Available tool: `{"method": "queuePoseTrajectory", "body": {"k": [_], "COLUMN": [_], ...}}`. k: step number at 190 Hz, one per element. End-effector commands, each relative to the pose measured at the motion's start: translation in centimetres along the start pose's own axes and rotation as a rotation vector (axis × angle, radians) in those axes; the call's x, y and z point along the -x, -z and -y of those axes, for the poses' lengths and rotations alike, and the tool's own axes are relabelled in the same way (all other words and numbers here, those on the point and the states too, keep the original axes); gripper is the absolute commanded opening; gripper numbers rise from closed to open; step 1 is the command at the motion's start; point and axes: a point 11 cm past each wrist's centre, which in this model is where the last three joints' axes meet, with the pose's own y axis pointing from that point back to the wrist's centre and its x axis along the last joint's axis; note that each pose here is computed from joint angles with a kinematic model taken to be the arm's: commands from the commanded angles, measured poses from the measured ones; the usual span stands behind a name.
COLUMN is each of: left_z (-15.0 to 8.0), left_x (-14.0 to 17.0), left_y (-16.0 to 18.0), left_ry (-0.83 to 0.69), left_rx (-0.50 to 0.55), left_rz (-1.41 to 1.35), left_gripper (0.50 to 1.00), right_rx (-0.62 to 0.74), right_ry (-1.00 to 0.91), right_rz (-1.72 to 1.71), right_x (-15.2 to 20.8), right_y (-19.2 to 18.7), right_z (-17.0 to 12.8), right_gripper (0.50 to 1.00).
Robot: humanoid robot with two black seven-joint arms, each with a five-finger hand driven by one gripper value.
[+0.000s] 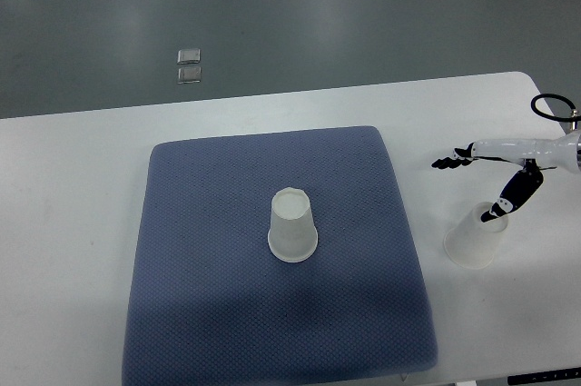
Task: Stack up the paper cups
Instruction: 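Close the right hand's fingers around the white paper cup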
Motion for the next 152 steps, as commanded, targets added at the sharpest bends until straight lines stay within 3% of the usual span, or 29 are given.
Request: {"method": "queuePoseTrajectory", "body": {"k": [1,91,152], "left_z": [0.0,0.0,0.0], "left_x": [0.0,0.0,0.0], "left_y": [0.0,0.0,0.0], "left_ry": [0.000,0.000,0.000], "left_rx": [0.000,0.000,0.000], "left_rz": [0.000,0.000,0.000], "left_gripper": [1.000,1.000,1.000], "right_rx": [0.014,-0.018,0.030], "right_ry": [0.005,0.041,-0.015], "right_rz": [-0.035,-0.039,-0.083], "right_x": [0.4,2.7,4.1], "right_y": [-0.1,0.2,-1.4], "right_z": [-0.7,-1.1,-0.7], "right_gripper": [0.921,0.921,0.921]}}
